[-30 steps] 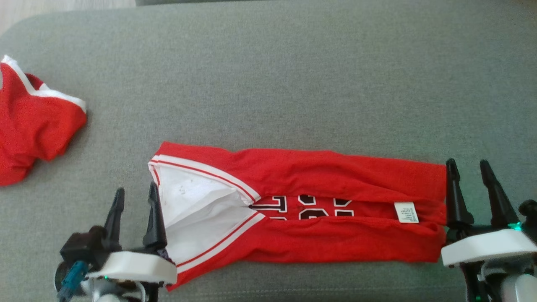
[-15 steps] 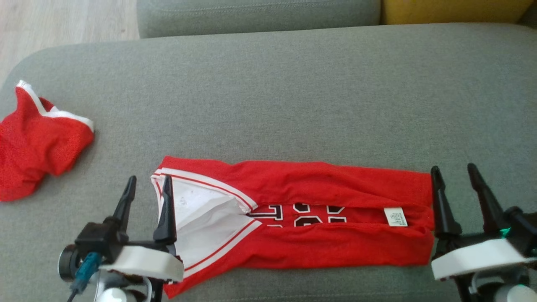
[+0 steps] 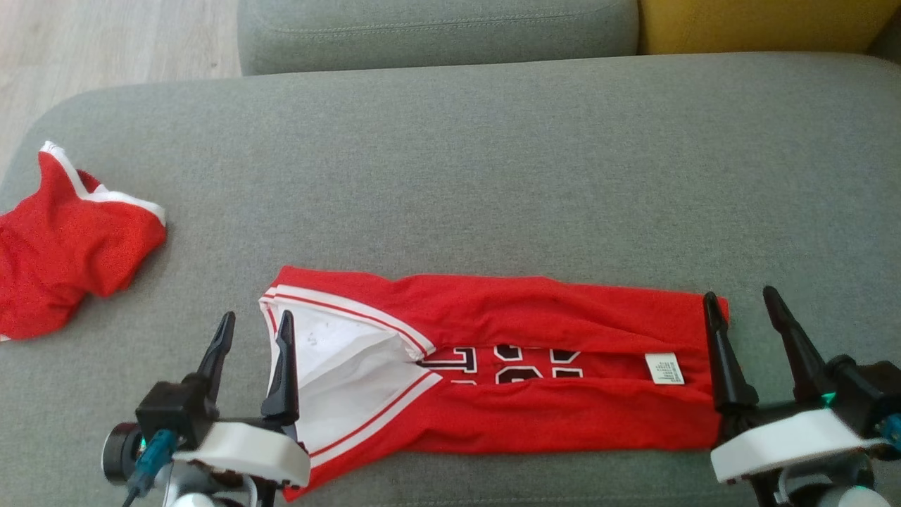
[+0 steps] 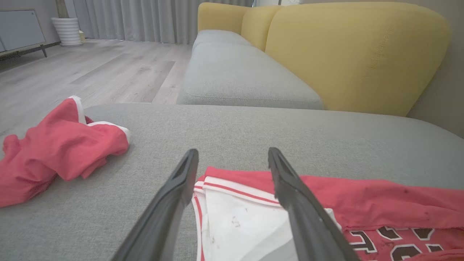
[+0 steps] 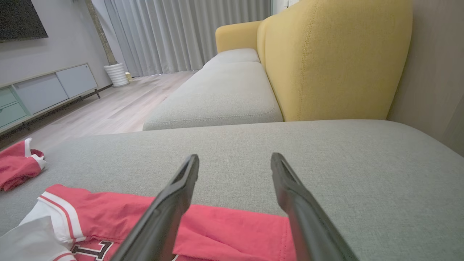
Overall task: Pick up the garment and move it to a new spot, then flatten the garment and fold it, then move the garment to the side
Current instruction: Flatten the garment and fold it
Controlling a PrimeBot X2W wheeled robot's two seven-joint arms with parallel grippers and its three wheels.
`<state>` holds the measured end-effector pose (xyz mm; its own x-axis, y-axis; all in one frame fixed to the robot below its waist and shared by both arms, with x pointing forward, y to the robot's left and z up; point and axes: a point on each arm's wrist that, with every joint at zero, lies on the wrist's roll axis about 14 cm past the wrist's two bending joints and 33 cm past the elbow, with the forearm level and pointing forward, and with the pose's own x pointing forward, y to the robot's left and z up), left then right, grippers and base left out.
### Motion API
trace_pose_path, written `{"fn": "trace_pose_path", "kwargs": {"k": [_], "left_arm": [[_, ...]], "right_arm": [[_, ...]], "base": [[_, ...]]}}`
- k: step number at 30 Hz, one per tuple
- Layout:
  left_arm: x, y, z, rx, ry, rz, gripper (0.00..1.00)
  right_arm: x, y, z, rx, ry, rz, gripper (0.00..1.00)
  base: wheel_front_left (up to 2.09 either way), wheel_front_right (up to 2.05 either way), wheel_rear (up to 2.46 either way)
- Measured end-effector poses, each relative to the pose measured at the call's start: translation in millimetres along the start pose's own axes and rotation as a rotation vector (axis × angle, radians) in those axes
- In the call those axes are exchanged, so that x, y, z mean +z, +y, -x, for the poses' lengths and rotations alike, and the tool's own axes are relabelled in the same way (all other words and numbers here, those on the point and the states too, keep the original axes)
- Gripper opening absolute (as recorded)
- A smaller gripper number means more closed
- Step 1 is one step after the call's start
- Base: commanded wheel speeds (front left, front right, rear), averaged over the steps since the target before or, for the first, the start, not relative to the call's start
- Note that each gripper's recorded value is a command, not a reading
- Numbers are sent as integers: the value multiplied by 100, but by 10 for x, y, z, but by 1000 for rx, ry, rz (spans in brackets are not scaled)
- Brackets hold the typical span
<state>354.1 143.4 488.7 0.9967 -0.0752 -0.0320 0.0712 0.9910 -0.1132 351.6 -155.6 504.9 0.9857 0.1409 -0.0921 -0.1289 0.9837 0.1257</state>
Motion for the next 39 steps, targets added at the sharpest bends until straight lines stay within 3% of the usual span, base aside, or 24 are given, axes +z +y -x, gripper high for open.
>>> {"fn": "trace_pose_path", "kwargs": {"k": [18,26,29,39], "left_arm": [[-56,-25,-149,-18,12,0,100],[-162,-73,-327,-29,27,15,100],[-221,-60,-379,-32,35,15,100],[-311,-104,-478,-50,52,16,100]], "right_arm": [[-299,-172,-175,-40,98,10,100],[-1011,-407,-159,-108,358,-15,100],[-1318,-422,-56,-126,457,-87,100],[-1585,-332,43,-129,521,-191,100]], "base": [[0,0,0],[0,0,0],[0,0,0],[0,0,0]]}}
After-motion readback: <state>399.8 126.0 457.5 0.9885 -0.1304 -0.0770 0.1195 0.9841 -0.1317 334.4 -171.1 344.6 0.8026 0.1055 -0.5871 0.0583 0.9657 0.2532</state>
